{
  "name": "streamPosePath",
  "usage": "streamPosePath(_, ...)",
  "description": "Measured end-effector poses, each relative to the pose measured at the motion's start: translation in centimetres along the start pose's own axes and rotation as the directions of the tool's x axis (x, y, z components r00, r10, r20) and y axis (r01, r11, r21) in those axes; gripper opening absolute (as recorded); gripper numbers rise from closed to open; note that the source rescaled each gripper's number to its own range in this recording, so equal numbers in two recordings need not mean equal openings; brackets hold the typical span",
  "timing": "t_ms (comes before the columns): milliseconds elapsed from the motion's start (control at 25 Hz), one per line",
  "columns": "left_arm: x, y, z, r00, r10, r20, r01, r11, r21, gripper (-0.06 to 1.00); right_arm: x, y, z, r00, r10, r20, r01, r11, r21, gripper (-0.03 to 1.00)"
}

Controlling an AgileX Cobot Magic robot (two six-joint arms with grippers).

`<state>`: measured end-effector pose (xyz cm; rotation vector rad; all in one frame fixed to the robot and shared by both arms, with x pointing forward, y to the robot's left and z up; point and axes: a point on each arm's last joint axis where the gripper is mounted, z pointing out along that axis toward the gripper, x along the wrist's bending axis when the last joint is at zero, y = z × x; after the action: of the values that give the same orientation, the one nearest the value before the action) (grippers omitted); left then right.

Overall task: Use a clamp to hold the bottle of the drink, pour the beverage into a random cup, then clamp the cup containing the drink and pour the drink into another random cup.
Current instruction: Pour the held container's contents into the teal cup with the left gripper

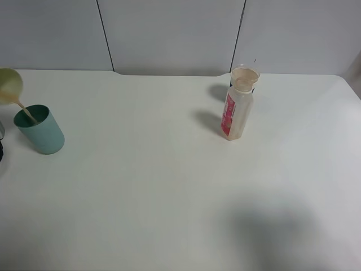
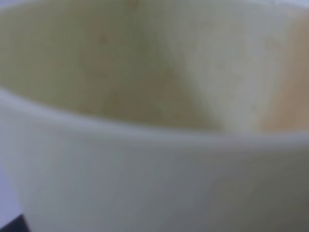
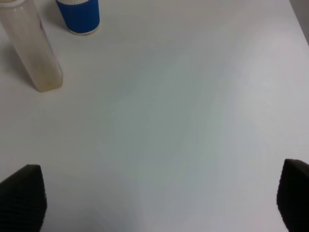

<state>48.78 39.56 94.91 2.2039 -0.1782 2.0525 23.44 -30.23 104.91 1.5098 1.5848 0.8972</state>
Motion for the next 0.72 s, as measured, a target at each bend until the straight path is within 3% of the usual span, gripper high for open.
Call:
streamPosePath(160, 0.00, 0.00, 0.00, 0.999, 0.043, 0.000, -0.043, 0.999, 0.000, 0.02, 0.00, 0.00, 0.00, 1.000, 0.000, 0.000, 0.000, 1.000, 0.000, 0.91)
streamPosePath(720, 0.00, 0.00, 0.00, 0.999, 0.050, 0.000, -0.050, 0.999, 0.000, 0.02, 0.00, 0.00, 0.00, 1.000, 0.000, 0.000, 0.000, 1.000, 0.000, 0.91)
